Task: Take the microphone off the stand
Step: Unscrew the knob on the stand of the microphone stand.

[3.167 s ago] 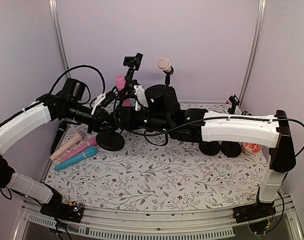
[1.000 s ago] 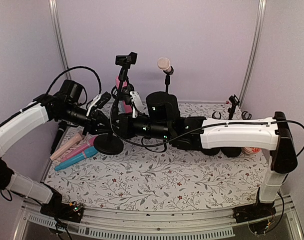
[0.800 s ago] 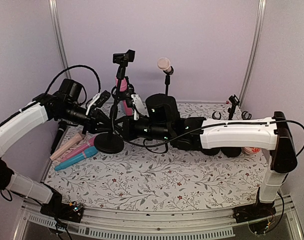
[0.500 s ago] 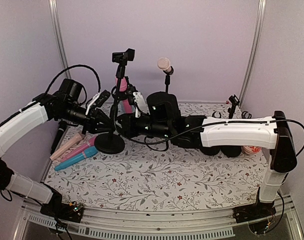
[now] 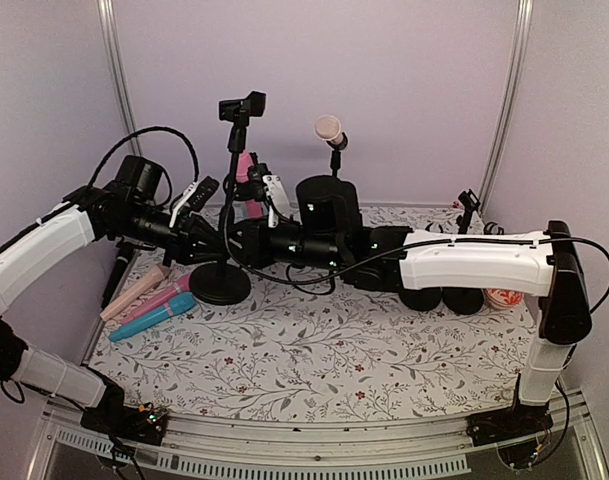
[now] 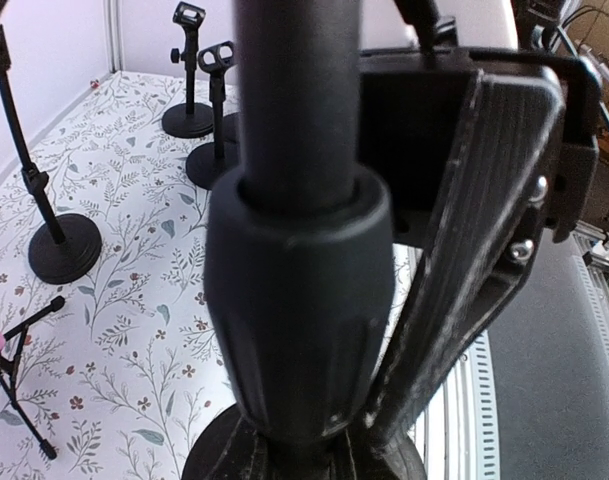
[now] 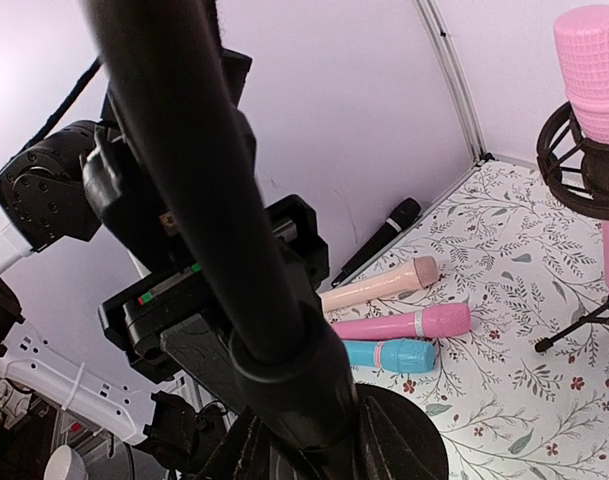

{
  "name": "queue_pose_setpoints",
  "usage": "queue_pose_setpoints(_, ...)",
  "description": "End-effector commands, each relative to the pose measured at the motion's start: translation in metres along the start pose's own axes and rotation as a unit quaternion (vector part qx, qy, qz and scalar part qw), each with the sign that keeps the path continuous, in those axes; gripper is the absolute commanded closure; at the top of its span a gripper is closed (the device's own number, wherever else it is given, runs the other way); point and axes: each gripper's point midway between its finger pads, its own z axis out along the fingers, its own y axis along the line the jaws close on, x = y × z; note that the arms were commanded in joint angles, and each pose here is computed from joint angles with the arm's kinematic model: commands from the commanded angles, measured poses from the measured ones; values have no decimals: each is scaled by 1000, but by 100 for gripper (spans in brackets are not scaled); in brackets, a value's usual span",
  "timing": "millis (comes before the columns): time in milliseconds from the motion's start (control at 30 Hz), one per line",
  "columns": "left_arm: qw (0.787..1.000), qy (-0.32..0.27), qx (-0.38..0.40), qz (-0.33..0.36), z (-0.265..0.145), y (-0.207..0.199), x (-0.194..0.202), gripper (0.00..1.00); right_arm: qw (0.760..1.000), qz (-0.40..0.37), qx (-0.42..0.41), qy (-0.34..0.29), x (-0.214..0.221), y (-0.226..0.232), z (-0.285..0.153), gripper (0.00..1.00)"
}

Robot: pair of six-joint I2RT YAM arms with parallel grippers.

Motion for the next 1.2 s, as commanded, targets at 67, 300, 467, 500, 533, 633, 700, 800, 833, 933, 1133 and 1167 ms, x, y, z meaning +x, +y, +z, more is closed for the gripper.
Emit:
queue_pose_setpoints(67,999,-28,23,36,-7,-18,-20,100,997,-32,-35,-55,-34,13,-20,68)
queue_pose_setpoints(300,999,-27,27,32,-6,-18,-19,100,998,-24,-19,-60,-35,6,-19,71)
queue_pose_setpoints(467,999,-26,25,32,-7,-18,-19,100,998,-20,-21,-59,-38,8,-6,72)
queue_pose_setpoints(500,999,-26,24,33,-7,-18,-19,100,998,-20,-21,-58,-37,8,-3,73)
queue_pose_setpoints(533,999,-26,24,33,-7,-18,-19,100,998,-20,-20,-55,-36,7,-1,73)
queue_pose_setpoints(633,999,-25,25,34,-7,-18,-17,100,998,-19,-20,-53,-35,6,2,74)
queue_pose_setpoints(700,999,-25,27,34,-6,-19,-16,100,998,-18,-21,-52,-34,6,3,74)
queue_pose_setpoints(800,999,-25,30,32,-5,-19,-15,100,998,-18,-24,-52,-35,8,4,68)
queue_pose_setpoints(833,999,-25,29,33,-5,-19,-16,100,998,-18,-27,-51,-35,9,4,63)
queue_pose_setpoints(933,999,-26,28,35,-6,-19,-17,100,998,-18,-26,-48,-33,8,6,55)
queue_pose_setpoints(1133,999,-25,28,34,-6,-20,-16,100,999,-16,-20,-48,-32,5,5,69)
queue_pose_setpoints(1167,999,-25,28,34,-6,-20,-16,100,999,-15,-18,-49,-32,4,5,72)
